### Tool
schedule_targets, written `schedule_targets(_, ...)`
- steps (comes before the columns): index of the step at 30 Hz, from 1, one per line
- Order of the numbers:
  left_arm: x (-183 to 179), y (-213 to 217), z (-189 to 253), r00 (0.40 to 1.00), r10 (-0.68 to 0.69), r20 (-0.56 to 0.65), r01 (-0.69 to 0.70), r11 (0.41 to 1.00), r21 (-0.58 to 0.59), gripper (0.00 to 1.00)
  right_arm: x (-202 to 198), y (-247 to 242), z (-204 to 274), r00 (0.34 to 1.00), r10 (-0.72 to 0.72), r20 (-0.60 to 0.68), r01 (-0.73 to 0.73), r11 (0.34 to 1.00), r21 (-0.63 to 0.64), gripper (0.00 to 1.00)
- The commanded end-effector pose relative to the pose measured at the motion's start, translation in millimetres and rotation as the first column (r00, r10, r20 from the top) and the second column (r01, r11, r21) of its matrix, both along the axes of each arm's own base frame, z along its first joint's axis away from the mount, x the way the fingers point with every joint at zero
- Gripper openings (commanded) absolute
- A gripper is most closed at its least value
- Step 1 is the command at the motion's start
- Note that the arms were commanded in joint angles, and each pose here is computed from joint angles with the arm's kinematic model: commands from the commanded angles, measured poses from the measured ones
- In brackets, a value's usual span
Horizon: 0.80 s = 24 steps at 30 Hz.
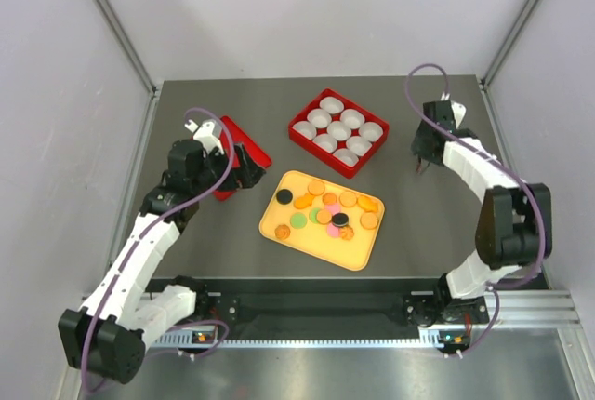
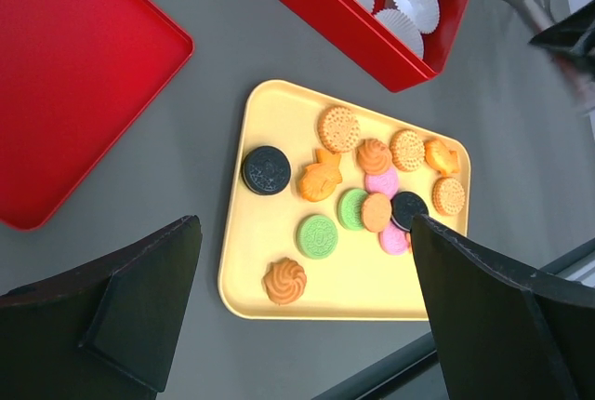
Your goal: Pack the cookies
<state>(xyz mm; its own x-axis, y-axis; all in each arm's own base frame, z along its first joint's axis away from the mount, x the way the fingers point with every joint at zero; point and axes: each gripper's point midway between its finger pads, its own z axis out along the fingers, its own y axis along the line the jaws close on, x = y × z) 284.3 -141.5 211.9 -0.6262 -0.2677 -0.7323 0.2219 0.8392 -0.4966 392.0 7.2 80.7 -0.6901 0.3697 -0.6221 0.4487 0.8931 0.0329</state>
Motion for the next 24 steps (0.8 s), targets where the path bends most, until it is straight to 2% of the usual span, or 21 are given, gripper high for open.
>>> schedule_targets(1,-6.3,7.1,8.7,0.999,0.008,0.05,-0.009,1.0,0.026,0.99,14.0,18.3,82.1,0.975,0.117,0.188,-0.122,0.992,0.014,0.54)
schedule_targets(9,-15.3,27.6,2.9,0.995,0.075,0.073,-0.082,0.992,0.094,0.99,-17.5,52.1,120.4,0.931,0.277,0.238,-0.29,0.957,0.02,0.54)
schedule_targets(12,-19.6,30.1,5.2,0.993,0.077,0.088,-0.086,0.992,0.097,0.99,-37.1,74.7,141.2,0.888,0.366,0.278,-0.384,0.923,0.014,0.52)
schedule_targets(14,-22.2,32.2,7.3,0.992,0.083,0.097,-0.093,0.991,0.099,0.99,-48.5,91.2,149.4,0.859,0.418,0.295,-0.442,0.897,0.015,0.5)
schedule_targets(15,-23.4,35.5,5.0,0.991,0.092,0.097,-0.103,0.988,0.113,0.99,-71.1,112.7,160.3,0.811,0.495,0.312,-0.528,0.849,0.024,0.47)
schedule_targets(19,-25.4,35.9,2.6,0.992,0.089,0.091,-0.099,0.988,0.118,0.99,-96.3,133.0,166.1,0.762,0.568,0.311,-0.607,0.794,0.037,0.43)
schedule_targets(20,-25.7,36.5,1.9,0.992,0.092,0.09,-0.102,0.988,0.12,0.99,-107.0,143.6,169.7,0.733,0.601,0.319,-0.643,0.765,0.034,0.43)
schedule_targets(24,-26.5,37.9,-0.4,0.992,0.096,0.084,-0.106,0.986,0.126,0.99,-137.3,163.4,160.7,0.678,0.682,0.274,-0.718,0.695,0.048,0.42)
